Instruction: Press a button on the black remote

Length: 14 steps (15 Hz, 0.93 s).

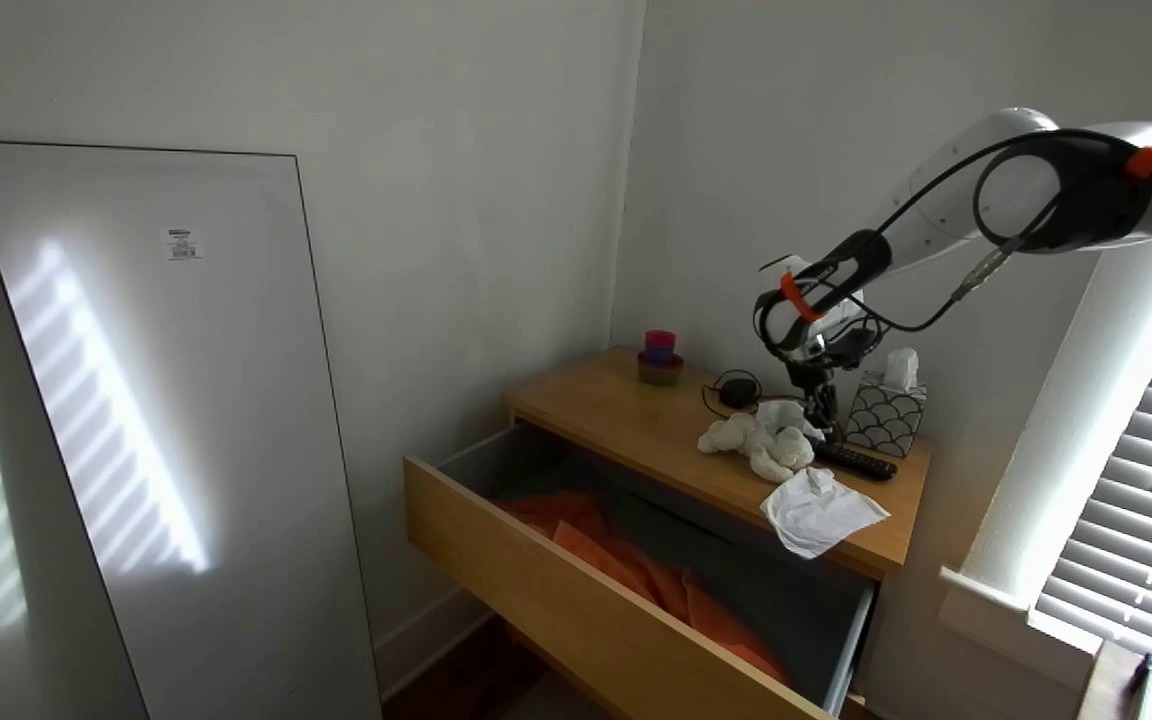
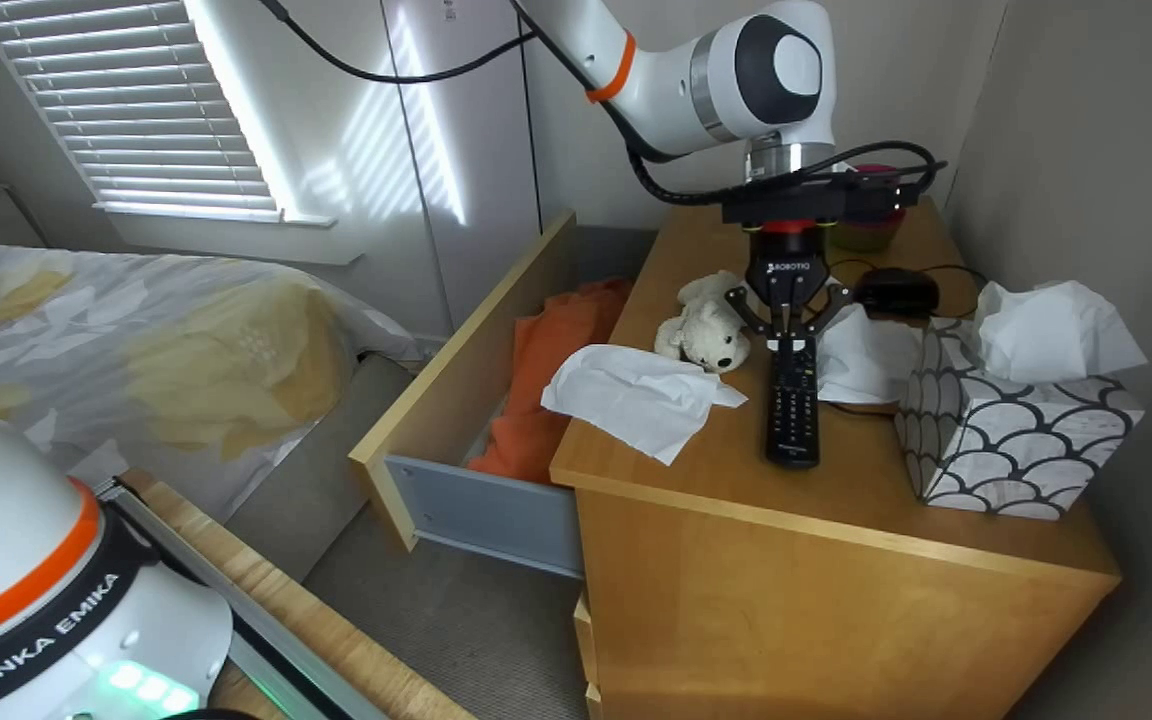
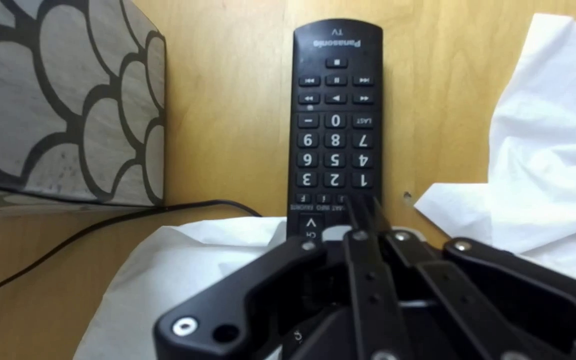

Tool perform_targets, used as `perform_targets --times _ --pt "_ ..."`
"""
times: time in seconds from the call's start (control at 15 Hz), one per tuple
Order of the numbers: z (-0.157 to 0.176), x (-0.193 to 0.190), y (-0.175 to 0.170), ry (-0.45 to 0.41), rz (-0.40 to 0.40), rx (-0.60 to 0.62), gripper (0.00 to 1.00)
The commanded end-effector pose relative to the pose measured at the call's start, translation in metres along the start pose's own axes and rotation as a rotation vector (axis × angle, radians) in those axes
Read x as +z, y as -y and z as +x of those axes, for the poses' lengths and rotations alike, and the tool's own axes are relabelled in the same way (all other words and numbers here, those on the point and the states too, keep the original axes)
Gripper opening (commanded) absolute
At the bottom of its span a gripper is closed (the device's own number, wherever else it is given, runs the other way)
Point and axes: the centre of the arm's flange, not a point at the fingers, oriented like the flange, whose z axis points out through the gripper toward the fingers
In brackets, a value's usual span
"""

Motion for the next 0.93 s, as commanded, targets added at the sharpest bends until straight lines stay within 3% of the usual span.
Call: perform_targets --times 0.0,0.87 --pt "0.012 0.006 -0.003 0.022 0.015 0.004 0.0" --pt "0.025 0.012 -0.007 0.012 0.007 0.016 0.0"
